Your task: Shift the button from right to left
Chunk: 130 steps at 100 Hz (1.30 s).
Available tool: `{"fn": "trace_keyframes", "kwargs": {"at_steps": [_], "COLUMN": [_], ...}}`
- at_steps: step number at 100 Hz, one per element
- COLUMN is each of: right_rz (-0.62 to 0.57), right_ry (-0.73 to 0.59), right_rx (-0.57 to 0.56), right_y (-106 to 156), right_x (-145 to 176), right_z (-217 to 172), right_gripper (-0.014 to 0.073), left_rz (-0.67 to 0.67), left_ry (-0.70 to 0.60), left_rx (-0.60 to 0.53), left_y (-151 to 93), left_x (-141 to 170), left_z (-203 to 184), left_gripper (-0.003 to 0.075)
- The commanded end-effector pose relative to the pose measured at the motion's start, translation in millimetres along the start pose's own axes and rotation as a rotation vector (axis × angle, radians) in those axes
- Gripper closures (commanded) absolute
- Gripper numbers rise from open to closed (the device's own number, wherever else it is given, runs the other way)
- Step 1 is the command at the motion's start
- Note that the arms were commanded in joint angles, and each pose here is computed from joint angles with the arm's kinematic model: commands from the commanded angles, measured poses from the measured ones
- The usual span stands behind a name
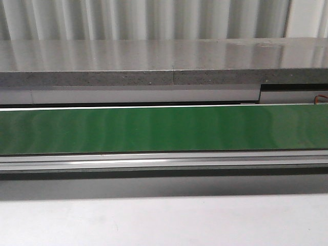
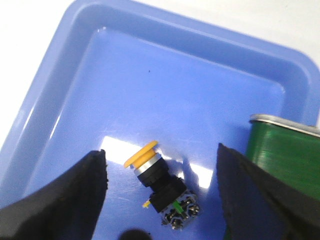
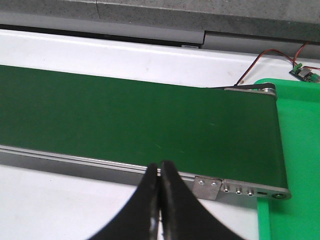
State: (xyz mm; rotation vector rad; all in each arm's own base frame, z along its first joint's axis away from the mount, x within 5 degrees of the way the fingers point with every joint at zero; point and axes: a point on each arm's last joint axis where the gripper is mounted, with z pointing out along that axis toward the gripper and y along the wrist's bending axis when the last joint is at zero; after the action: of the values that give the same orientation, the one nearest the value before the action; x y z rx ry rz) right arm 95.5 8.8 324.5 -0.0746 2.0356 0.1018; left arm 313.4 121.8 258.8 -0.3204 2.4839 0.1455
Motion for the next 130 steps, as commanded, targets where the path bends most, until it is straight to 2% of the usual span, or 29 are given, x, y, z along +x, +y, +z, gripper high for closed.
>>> {"fn": "trace_keyframes", "kwargs": {"at_steps": [1, 23, 46, 63, 85, 97, 104, 119, 130], "right_rz": [-0.004, -0.004, -0.004, -0.004, -0.004, -0.004, -0.004, -0.004, -0.004], "right_ry": [-0.086, -0.086, -0.086, -0.086, -0.086, -0.086, -0.086, -0.086, -0.086], "right_rx": [0.01, 0.01, 0.01, 0.01, 0.01, 0.01, 0.01, 0.01, 0.01], "right_y": [0, 0, 0, 0, 0, 0, 0, 0, 0], "right_x": [-13, -13, -13, -13, -13, -13, -13, -13, -13], "right_z": [-4, -4, -4, -4, -4, -4, -4, -4, -4], "right_gripper": [0.0663, 0.0663, 0.0663, 0.0663, 0.0663, 0.0663, 0.0663, 0.0663, 0.0663], "left_rz": [0.002, 0.104, 0.173, 0.194, 0.179, 0.175, 0.176, 0.178, 0.178], "left_ry": [-0.158, -0.29, -0.38, -0.437, -0.565, -0.635, -0.661, -0.696, -0.711], "left_rx": [0.013, 0.097, 0.221, 0.288, 0.315, 0.322, 0.325, 0.33, 0.331], "left_y": [-10, -50, -79, -82, -69, -62, -59, -56, -55], "left_x": [-18, -13, 29, 74, 132, 160, 174, 193, 197], "left_z": [-45, -105, -155, -181, -208, -218, -222, -224, -226], "left_gripper": [0.026, 0.026, 0.026, 0.026, 0.0272, 0.0367, 0.047, 0.0741, 0.074]}}
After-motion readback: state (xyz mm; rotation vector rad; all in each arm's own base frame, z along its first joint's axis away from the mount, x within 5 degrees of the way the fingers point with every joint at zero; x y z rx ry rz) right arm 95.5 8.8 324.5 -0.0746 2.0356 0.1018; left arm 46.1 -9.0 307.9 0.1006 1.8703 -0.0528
